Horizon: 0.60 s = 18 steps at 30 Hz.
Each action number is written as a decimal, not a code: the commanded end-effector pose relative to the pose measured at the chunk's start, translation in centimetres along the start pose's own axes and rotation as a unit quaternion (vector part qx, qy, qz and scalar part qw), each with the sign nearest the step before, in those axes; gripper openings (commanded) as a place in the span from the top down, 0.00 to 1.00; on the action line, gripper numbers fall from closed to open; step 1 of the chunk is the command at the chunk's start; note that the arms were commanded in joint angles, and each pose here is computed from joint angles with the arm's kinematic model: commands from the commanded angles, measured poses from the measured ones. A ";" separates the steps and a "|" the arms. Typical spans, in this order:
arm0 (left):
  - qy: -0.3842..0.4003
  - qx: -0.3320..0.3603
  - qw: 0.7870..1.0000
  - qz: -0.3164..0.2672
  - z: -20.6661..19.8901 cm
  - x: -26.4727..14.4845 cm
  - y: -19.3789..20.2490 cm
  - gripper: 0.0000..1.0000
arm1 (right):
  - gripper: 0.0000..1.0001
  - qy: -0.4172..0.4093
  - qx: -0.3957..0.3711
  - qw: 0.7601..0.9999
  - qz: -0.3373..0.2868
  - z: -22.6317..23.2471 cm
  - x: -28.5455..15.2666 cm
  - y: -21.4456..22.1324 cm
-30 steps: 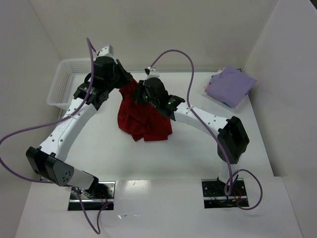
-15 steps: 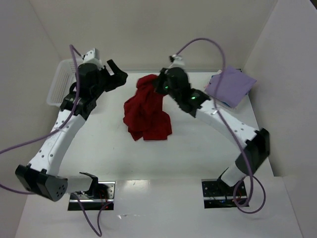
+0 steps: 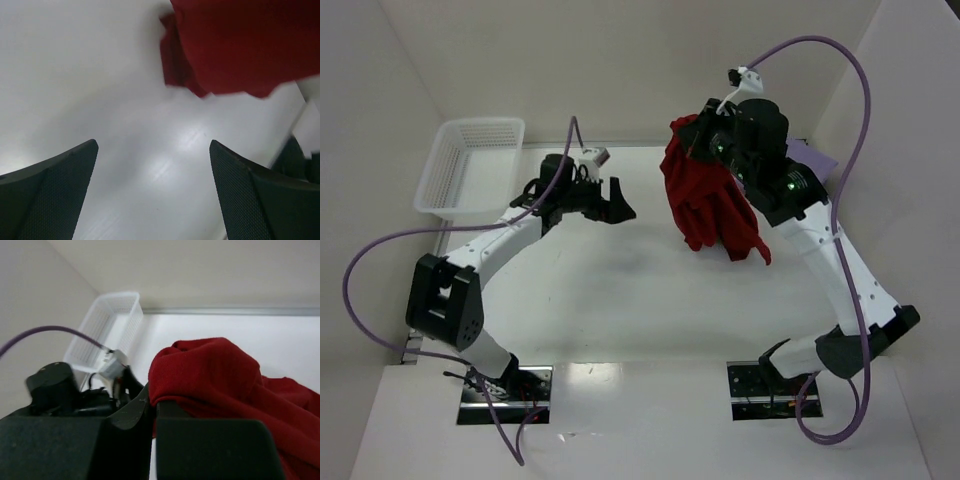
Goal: Fold and stack the t-shirts
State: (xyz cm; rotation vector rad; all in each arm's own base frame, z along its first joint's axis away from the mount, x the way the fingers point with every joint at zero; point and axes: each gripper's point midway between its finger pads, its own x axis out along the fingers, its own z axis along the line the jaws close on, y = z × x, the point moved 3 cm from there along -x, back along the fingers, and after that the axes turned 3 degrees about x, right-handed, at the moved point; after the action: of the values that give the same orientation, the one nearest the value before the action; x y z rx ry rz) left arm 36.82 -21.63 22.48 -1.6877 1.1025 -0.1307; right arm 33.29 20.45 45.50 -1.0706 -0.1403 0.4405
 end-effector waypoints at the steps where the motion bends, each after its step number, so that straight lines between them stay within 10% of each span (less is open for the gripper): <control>1: 0.184 0.072 0.980 -0.008 -4.2 0.9 0.3 0.00 | 1.00 -0.062 -0.011 0.998 -0.006 3.3 -1.2 -2.8; 15: 0.282 0.092 0.954 0.039 -5.2 9.7 4.1 0.00 | 1.00 -0.168 0.004 0.984 -0.064 8.1 -8.1 -9.2; 18: 0.270 0.082 0.959 0.036 -4.9 11.3 4.2 0.20 | 1.00 -0.182 0.008 0.980 -0.078 8.8 -9.5 -10.2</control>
State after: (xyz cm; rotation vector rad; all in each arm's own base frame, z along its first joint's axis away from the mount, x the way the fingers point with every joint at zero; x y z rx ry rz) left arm 35.72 -31.47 14.47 -1.5271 1.6072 -0.4742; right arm 29.55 21.73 52.32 -1.0182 -0.3230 0.5848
